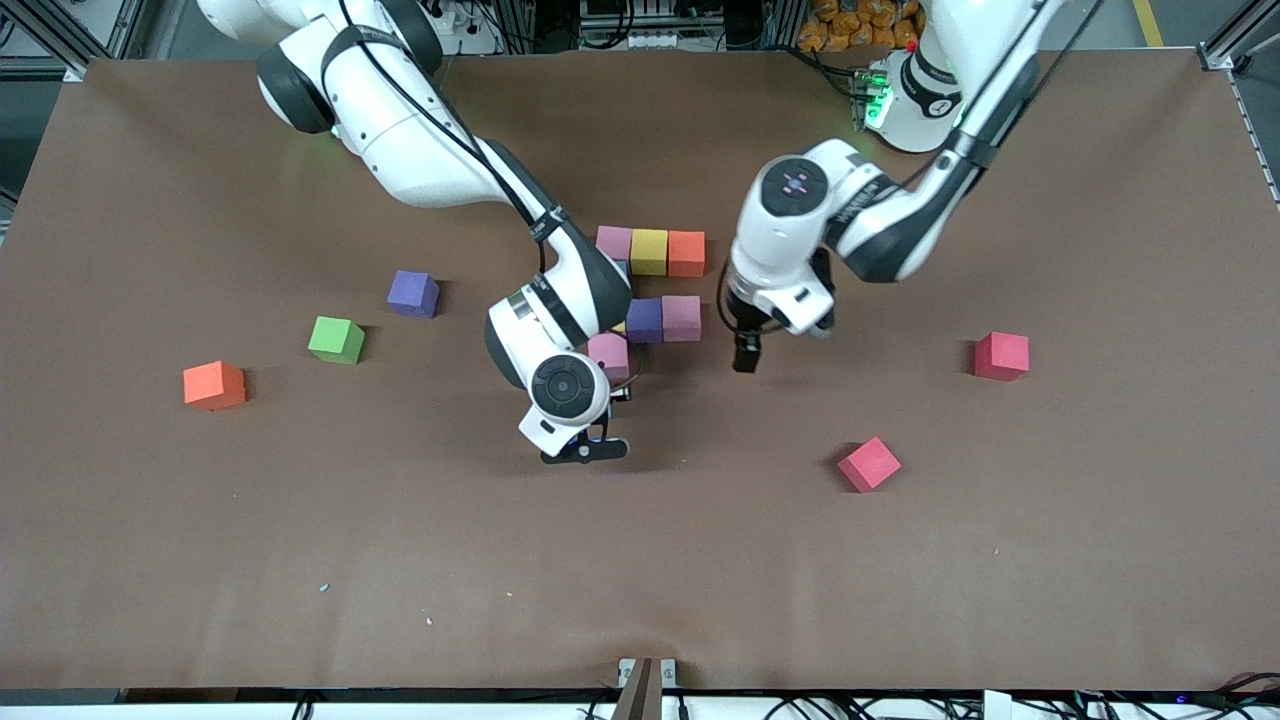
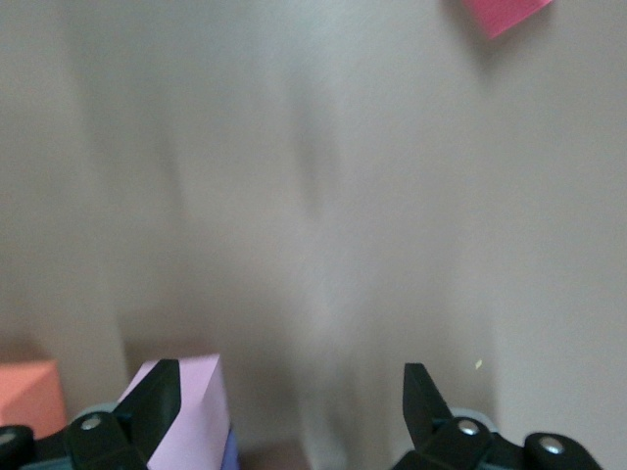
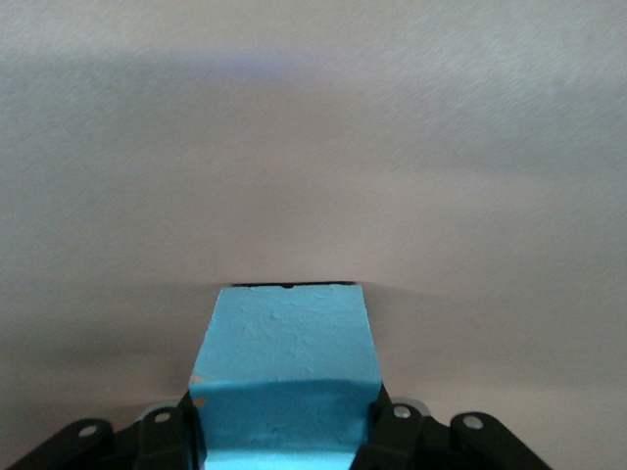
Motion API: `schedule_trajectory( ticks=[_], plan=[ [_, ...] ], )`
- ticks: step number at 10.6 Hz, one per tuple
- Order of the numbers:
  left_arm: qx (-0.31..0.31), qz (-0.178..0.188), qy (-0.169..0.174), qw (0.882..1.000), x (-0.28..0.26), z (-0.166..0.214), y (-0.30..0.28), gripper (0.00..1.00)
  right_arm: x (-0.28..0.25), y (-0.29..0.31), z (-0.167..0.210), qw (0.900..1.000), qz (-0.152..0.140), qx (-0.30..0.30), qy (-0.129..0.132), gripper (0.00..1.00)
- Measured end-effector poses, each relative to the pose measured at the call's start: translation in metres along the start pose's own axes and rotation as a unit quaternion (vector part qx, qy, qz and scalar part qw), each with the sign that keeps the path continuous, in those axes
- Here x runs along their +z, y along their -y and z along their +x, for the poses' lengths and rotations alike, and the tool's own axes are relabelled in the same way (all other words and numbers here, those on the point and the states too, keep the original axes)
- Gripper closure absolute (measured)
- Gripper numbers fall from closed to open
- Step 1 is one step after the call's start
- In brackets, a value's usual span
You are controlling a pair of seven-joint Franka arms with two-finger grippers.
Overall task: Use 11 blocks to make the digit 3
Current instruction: 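Grasp the red cube with the left gripper while the right gripper withdraws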
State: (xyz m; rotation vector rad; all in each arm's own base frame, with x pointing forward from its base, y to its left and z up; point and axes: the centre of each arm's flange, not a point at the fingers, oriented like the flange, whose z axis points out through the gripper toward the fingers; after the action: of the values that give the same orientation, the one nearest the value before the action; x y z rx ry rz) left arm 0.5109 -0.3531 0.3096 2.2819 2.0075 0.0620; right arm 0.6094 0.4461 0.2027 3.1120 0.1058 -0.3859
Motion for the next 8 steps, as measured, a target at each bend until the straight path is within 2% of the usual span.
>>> schedule_trajectory(
  ticks=[3, 6, 8],
  plan=[
    [0.105, 0.004, -0.017, 0.994, -0.019, 0.082, -0.053, 0.00, 0.002, 0.008, -0.004, 1.000, 0.004, 0.012, 0.003, 0.41],
    [0.214, 0.056, -0.013, 0.975, -0.034, 0.144, -0.105, 0.00, 0.001, 0.009, -0.002, 1.000, 0.006, 0.014, 0.000, 0.41],
    [0.241, 0.080, 0.006, 0.967, -0.018, 0.167, -0.132, 0.00, 0.002, 0.010, -0.002, 1.000, 0.006, 0.023, 0.001, 0.41]
  ],
)
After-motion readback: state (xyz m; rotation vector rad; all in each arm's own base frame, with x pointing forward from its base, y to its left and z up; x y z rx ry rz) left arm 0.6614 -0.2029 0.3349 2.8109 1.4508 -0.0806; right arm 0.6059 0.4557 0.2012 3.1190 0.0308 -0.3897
